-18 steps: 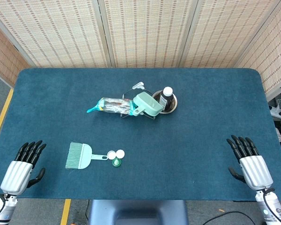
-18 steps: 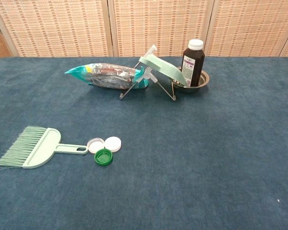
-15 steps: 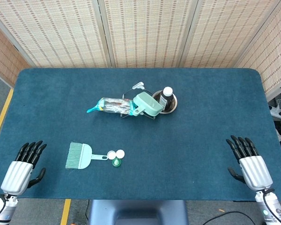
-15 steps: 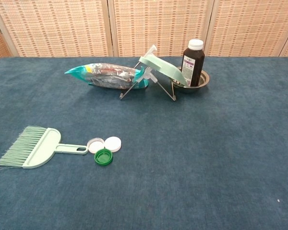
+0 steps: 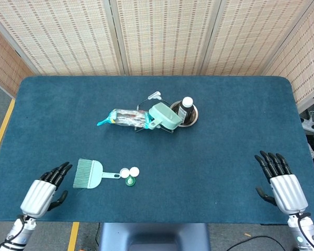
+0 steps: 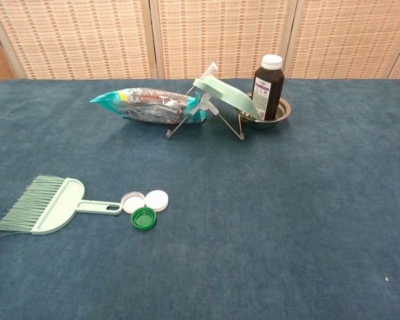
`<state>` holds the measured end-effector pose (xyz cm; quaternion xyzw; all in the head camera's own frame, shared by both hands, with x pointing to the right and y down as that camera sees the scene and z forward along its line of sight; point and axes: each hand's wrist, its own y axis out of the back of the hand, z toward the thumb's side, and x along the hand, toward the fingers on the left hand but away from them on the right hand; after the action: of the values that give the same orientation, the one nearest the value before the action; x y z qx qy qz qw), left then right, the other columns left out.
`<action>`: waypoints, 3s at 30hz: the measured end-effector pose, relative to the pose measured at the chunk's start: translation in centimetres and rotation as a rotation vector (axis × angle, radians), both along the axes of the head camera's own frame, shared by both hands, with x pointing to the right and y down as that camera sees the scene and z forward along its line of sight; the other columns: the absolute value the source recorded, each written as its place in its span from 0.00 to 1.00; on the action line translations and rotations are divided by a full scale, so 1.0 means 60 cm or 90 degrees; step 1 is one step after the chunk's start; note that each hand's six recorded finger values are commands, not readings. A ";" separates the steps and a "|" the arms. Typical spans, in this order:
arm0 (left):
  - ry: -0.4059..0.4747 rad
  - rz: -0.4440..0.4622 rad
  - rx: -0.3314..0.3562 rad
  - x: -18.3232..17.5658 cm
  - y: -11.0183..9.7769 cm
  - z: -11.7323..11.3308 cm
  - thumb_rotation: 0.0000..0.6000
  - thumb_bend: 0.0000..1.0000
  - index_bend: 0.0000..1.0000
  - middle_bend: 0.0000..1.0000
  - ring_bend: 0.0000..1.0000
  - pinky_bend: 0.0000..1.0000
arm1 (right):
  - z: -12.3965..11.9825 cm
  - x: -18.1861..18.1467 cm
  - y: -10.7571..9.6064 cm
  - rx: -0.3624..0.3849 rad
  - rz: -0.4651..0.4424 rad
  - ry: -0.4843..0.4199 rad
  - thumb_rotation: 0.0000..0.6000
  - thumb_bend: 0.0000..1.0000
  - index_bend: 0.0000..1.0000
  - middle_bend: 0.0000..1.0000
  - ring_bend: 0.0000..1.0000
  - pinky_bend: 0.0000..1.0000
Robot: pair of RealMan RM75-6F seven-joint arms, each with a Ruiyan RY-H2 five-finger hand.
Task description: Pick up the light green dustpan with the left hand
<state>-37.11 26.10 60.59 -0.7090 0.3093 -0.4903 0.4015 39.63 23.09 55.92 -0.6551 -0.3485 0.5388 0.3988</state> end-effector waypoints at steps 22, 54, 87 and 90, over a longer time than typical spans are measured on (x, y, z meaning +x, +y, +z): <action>-0.069 0.124 -0.044 0.149 -0.037 0.146 1.00 0.38 0.27 0.28 0.64 0.79 | 0.002 0.007 -0.002 -0.003 0.011 0.014 1.00 0.19 0.00 0.00 0.00 0.00; -0.166 0.199 0.007 0.188 -0.040 0.208 1.00 0.38 0.43 0.42 0.65 0.80 | -0.010 0.014 -0.002 -0.009 0.022 0.008 1.00 0.19 0.00 0.00 0.00 0.00; 0.432 -0.046 0.041 0.183 -0.099 0.101 1.00 0.71 0.76 0.88 0.72 0.87 | -0.014 0.011 0.001 -0.011 0.020 0.003 1.00 0.19 0.00 0.00 0.00 0.00; 0.455 -0.045 0.033 0.189 -0.094 0.112 1.00 0.71 0.76 0.88 0.72 0.87 | -0.016 0.012 0.001 -0.009 0.021 0.002 1.00 0.19 0.00 0.00 0.00 0.00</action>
<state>-25.77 20.45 67.33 -0.8142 0.4666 -0.2169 0.2689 40.37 23.16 54.96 -0.6514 -0.3548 0.5488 0.3854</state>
